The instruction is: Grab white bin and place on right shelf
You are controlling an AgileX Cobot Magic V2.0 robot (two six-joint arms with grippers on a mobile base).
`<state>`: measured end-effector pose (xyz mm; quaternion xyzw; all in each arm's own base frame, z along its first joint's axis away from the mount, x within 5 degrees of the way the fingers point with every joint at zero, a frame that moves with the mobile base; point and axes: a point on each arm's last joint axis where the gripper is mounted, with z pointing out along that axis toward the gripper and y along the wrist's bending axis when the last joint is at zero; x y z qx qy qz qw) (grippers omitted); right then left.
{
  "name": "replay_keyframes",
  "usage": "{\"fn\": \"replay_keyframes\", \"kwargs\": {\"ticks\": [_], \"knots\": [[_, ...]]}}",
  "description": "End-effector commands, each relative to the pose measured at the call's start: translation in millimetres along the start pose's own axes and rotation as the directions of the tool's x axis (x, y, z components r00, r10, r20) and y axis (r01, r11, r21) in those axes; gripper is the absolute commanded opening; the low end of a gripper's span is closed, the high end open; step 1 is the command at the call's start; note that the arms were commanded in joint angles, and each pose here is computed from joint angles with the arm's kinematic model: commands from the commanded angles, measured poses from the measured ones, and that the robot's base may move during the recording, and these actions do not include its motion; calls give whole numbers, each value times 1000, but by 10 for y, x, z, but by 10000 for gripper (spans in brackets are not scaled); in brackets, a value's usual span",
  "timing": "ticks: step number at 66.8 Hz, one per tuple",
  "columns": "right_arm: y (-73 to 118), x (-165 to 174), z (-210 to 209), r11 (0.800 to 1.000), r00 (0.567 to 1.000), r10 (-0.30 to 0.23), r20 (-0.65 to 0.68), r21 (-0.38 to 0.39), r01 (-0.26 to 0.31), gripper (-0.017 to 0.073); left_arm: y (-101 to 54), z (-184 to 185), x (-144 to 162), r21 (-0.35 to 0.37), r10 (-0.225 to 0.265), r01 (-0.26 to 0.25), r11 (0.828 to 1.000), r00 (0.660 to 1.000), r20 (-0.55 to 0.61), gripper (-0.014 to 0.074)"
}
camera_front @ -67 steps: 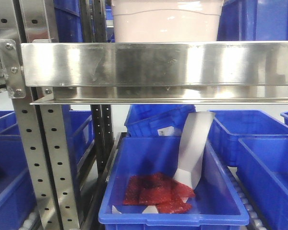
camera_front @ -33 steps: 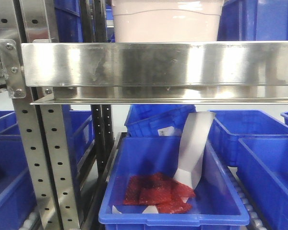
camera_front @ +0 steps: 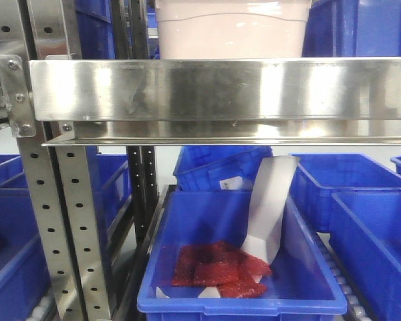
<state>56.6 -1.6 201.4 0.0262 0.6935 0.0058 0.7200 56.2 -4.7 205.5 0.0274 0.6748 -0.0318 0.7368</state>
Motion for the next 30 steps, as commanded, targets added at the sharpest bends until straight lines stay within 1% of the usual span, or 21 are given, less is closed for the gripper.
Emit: {"fn": "replay_keyframes", "kwargs": {"ticks": [1, 30], "knots": [[0, -98, -18, 1000, 993, -12, 114, 0, 12, 68, -1, -12, -85, 4, 1, -1, 1000, 996, 93, -118], [0, -98, -18, 1000, 993, -12, 114, 0, 12, 68, -1, -12, -85, 4, 1, -1, 1000, 996, 93, -118]]}}
